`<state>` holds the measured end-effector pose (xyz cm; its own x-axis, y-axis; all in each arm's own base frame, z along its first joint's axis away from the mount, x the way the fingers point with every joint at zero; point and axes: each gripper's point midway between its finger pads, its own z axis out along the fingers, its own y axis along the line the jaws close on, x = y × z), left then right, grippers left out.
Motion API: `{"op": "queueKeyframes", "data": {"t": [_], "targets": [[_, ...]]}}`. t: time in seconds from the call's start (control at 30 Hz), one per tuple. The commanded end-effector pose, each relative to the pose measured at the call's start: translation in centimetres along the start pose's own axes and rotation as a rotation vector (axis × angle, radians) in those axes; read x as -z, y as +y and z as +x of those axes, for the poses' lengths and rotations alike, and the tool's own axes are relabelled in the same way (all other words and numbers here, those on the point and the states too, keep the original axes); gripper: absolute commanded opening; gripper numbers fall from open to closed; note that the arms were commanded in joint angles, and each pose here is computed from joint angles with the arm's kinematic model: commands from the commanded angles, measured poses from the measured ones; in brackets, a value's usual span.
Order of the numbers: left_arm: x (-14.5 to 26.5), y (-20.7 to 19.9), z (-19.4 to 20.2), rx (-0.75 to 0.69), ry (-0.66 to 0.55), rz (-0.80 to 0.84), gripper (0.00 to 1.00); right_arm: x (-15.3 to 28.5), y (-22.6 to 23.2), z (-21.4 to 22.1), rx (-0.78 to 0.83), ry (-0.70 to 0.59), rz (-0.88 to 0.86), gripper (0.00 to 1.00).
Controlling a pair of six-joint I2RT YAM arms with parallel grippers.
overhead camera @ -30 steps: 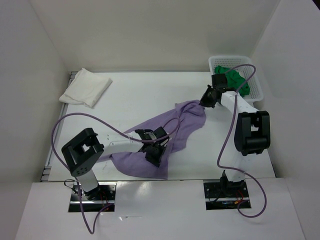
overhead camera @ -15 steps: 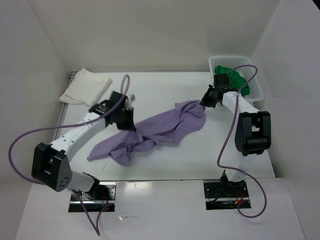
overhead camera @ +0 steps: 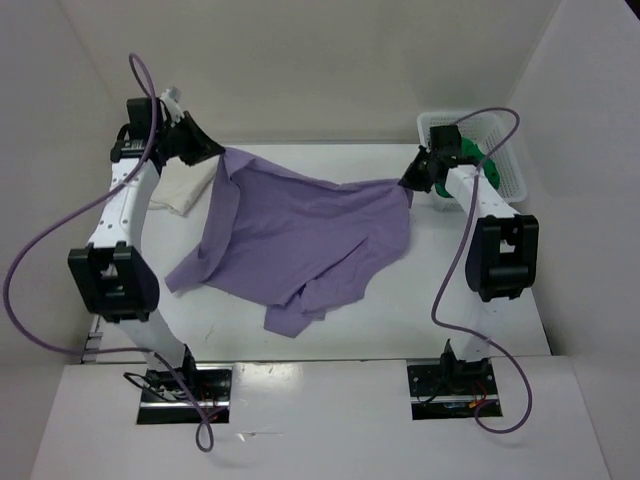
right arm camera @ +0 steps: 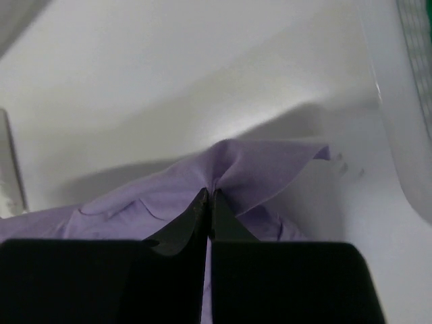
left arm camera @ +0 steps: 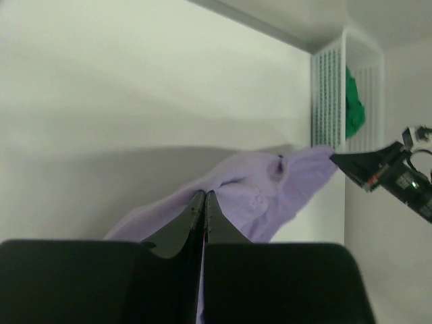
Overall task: Fold and stack the t-shirts
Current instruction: Flatten out the tshirt
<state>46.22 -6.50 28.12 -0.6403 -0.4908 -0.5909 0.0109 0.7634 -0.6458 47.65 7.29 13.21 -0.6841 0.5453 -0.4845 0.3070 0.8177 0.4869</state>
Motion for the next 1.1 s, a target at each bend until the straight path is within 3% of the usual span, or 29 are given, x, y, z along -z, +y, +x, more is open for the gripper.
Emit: {"op": "queueKeyframes", "data": {"t": [0.0, 0.03, 0.07, 0.13, 0.17, 0.2, 0.27, 0.33, 0.37, 0.43, 0.5, 0.53, 0.63, 0.7, 0.87, 1.07], "targets": [[-5.3, 5.2, -4.6, 0.143, -0.042, -0.047, 0.0, -0.3, 3.7, -5.2, -0.009, -0.08, -0.077, 0.02], [-5.1, 4.3, -8.1, 0.111, -0.122, -0.063, 0.0, -1.0, 3.8, -5.5, -0.011, -0.073, -0.073, 0.02], [-5.7, 5.1, -8.4, 0.123, -0.117, -0.094, 0.02, -0.4, 4.5, -6.3, -0.007, -0.09, -0.085, 0.02], [-6.4, 7.0, -9.1, 0.113, -0.135, -0.145, 0.17, 0.4, 5.4, -7.4, 0.012, -0.126, -0.078, 0.09], [-5.8, 7.1, -9.0, 0.098, -0.146, -0.166, 0.41, 1.5, 6.1, -7.4, 0.041, -0.143, -0.078, 0.17], [-5.0, 7.9, -9.1, 0.077, -0.162, -0.199, 0.61, 1.8, 6.0, -6.5, 0.066, -0.136, -0.058, 0.35], [-3.5, 9.0, -7.2, 0.075, -0.178, -0.257, 1.0, 3.0, 5.6, -4.3, 0.082, -0.135, -0.043, 0.55], [-2.6, 9.3, -5.1, 0.065, -0.171, -0.251, 1.0, 3.6, 5.1, -1.7, 0.083, -0.115, -0.048, 0.62], [-2.0, 9.5, -1.0, 0.074, -0.117, -0.26, 1.0, 3.8, 3.6, 1.3, 0.076, -0.066, -0.034, 0.64], [0.1, 8.6, 1.4, 0.037, -0.14, -0.275, 1.0, 3.3, 2.2, 6.5, 0.063, 0.03, -0.02, 0.65], [0.9, 9.5, 4.8, 0.038, -0.099, -0.301, 0.97, 4.3, 2.8, 9.3, 0.056, 0.083, -0.064, 0.57], [2.0, 10.6, 7.1, 0.04, -0.08, -0.33, 0.84, 4.0, 1.9, 12.2, 0.028, 0.14, -0.049, 0.48], [3.9, 13.0, 10.0, 0.044, -0.067, -0.439, 0.74, 4.2, 1.0, 16.4, -0.03, 0.211, -0.056, 0.42], [4.3, 14.7, 11.0, 0.048, -0.071, -0.51, 0.74, 3.9, -0.2, 18.1, -0.026, 0.236, -0.017, 0.46], [2.9, 18.8, 12.7, 0.074, -0.017, -0.63, 0.9, 2.7, -1.1, 21.0, -0.017, 0.305, 0.008, 0.56], [0.2, 20.5, 11.9, 0.05, 0.01, -0.67, 0.91, 1.8, -0.7, 24.0, 0.011, 0.374, 0.015, 0.59]]}}
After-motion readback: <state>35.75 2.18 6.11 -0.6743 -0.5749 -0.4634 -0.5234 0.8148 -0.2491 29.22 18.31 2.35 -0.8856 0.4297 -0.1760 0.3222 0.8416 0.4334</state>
